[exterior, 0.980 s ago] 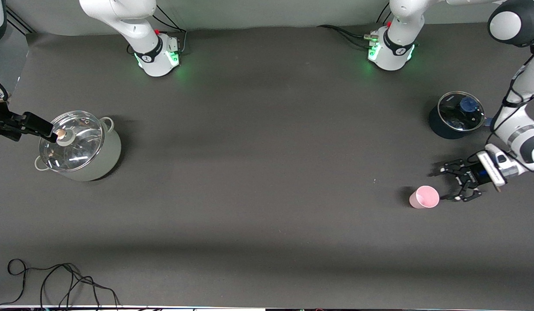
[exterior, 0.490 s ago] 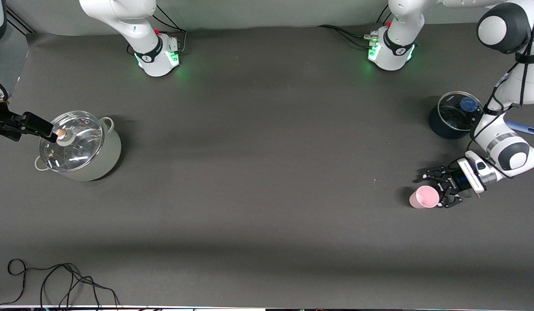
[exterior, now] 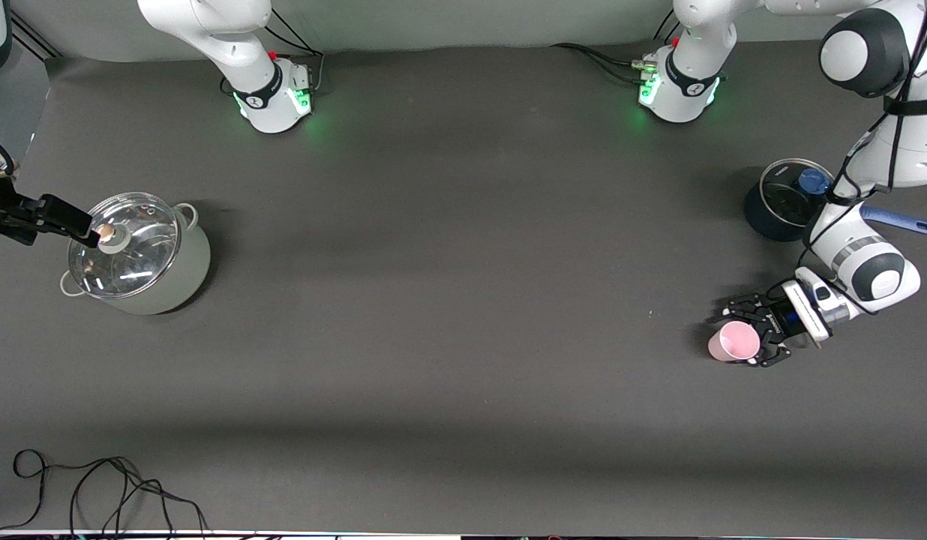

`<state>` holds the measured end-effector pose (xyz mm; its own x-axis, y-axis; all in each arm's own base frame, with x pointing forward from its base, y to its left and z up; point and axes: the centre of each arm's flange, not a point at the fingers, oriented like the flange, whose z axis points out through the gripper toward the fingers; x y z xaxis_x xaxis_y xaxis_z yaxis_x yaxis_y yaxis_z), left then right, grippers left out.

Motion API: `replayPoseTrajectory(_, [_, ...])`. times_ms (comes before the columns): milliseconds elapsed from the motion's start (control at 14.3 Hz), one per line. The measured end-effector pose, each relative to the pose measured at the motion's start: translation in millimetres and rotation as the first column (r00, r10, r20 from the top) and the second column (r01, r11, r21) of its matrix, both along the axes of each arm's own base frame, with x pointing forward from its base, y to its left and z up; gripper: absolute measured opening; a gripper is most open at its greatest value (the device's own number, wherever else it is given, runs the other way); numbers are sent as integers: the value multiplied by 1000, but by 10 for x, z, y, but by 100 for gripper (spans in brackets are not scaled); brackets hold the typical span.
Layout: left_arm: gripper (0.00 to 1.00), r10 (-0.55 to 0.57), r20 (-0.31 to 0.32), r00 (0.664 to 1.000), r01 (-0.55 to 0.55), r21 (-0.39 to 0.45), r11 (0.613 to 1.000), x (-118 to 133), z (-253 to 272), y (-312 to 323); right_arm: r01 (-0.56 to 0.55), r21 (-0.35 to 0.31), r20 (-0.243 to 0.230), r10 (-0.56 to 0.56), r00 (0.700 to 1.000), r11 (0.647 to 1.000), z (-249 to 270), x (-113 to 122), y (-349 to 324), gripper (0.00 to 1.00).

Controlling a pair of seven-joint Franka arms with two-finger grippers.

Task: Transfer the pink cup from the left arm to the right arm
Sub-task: 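Close the left gripper around the pink cup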

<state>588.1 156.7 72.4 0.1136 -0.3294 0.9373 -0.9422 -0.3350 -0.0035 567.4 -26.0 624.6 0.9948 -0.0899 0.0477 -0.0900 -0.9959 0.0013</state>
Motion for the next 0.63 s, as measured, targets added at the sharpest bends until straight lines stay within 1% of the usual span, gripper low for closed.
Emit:
replayPoseTrajectory(210, [97, 4, 2, 1000, -4, -5, 1000, 28, 2, -63, 0, 0, 0, 0, 1000, 1000, 0, 0, 0, 100])
replayPoseTrajectory(420, [68, 3, 3, 1000, -3, -4, 1000, 36, 1, -86, 0, 0, 0, 0, 1000, 1000, 0, 0, 0, 100])
replayPoseTrajectory(630, [67, 4, 3, 1000, -4, -4, 1000, 37, 2, -84, 0, 0, 0, 0, 1000, 1000, 0, 0, 0, 100])
